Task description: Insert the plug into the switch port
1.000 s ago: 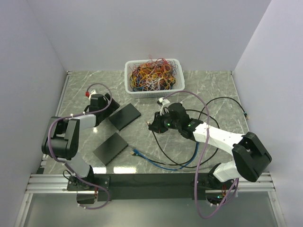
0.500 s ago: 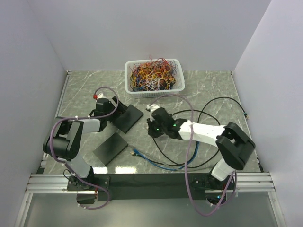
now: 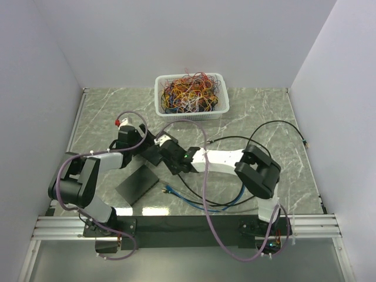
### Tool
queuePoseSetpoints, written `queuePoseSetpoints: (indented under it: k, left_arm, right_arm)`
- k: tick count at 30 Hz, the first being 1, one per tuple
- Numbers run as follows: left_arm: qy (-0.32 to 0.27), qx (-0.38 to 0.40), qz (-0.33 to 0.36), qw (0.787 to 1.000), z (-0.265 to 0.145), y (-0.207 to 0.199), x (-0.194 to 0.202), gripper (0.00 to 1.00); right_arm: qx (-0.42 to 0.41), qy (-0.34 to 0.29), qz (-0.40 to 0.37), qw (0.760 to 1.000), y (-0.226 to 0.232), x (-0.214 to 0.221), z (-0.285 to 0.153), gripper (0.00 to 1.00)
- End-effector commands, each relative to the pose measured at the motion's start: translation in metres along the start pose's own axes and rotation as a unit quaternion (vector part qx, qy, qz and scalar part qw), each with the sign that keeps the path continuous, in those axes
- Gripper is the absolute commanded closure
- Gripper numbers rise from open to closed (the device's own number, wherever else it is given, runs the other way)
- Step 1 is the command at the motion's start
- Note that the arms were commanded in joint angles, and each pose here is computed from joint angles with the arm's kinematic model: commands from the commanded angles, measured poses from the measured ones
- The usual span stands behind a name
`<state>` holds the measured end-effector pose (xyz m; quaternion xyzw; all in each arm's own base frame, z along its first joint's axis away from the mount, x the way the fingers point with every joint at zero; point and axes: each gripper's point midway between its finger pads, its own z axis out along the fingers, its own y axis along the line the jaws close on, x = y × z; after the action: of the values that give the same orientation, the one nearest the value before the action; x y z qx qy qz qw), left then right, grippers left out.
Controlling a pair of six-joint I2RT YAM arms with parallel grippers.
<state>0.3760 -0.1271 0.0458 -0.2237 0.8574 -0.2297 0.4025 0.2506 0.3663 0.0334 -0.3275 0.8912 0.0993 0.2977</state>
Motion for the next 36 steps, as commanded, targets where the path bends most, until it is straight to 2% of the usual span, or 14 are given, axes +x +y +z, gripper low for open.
queuePoseSetpoints:
  k: [1,9,28,36]
  left_arm:
    - [0.011,0.013,0.029,0.999,-0.009,-0.002,0.005,0.04]
    - [0.027,0.061,0.038,0.997,-0.007,-0.018,0.011,0.02]
    - [0.038,0.048,0.044,0.997,0.008,-0.010,0.017,0.02]
    - [0.040,0.049,0.042,0.997,0.010,-0.010,0.019,0.02]
  right_arm:
    - [0.022,-0.007,-0.028,0.999,0.004,-0.016,0.000,1.00]
    - [0.024,0.003,-0.033,0.999,0.009,-0.017,0.018,1.00]
    - [0.061,-0.017,-0.019,0.998,0.002,-0.037,0.029,1.00]
    - [0.036,-0.024,-0.015,0.999,0.011,-0.040,0.023,1.00]
